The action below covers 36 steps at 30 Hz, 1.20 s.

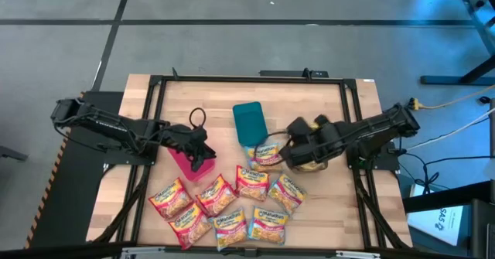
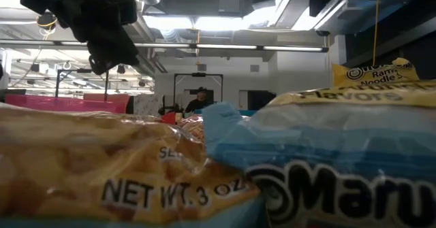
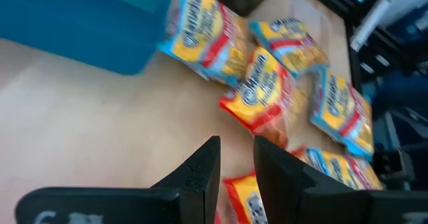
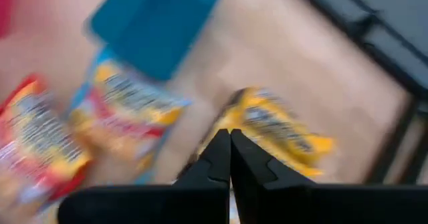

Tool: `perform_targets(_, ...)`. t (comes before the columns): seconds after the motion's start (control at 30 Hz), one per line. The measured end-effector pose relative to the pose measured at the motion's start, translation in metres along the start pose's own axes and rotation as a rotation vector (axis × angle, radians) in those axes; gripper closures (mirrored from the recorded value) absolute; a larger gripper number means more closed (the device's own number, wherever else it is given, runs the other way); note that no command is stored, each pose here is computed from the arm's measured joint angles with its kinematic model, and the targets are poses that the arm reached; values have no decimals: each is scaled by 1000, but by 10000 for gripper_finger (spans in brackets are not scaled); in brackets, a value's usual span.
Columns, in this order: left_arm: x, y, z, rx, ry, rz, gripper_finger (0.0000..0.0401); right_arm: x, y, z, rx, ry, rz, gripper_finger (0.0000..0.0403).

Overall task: Sort Maruchan noodles
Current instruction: Put the blue noodle pack into the blue bin

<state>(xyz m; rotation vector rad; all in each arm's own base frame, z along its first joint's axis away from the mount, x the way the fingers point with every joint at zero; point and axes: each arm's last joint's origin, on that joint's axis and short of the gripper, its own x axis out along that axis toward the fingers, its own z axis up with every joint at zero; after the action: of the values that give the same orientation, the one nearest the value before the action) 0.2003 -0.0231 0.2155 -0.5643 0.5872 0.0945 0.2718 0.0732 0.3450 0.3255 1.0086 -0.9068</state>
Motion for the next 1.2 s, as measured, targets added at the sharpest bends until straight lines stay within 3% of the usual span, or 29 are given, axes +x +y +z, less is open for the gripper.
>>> perform_targets(0.23, -1, 17, 14, -56, -86, 87, 316, -2, -33, 11, 100, -90, -55, 398)
perform_targets(0.53, -3, 30, 27, -105, -171, 124, 316, 31, -81, 14, 208, 14, -109, 398)
perform_targets(0.87, -4, 37, 31, -124, -191, 149, 316, 73, -89, 8, 188, 31, 83, 398)
perform_targets(1.2, -4, 34, 33, -157, -190, 82, 316, 83, -95, 15, 146, 20, 86, 398)
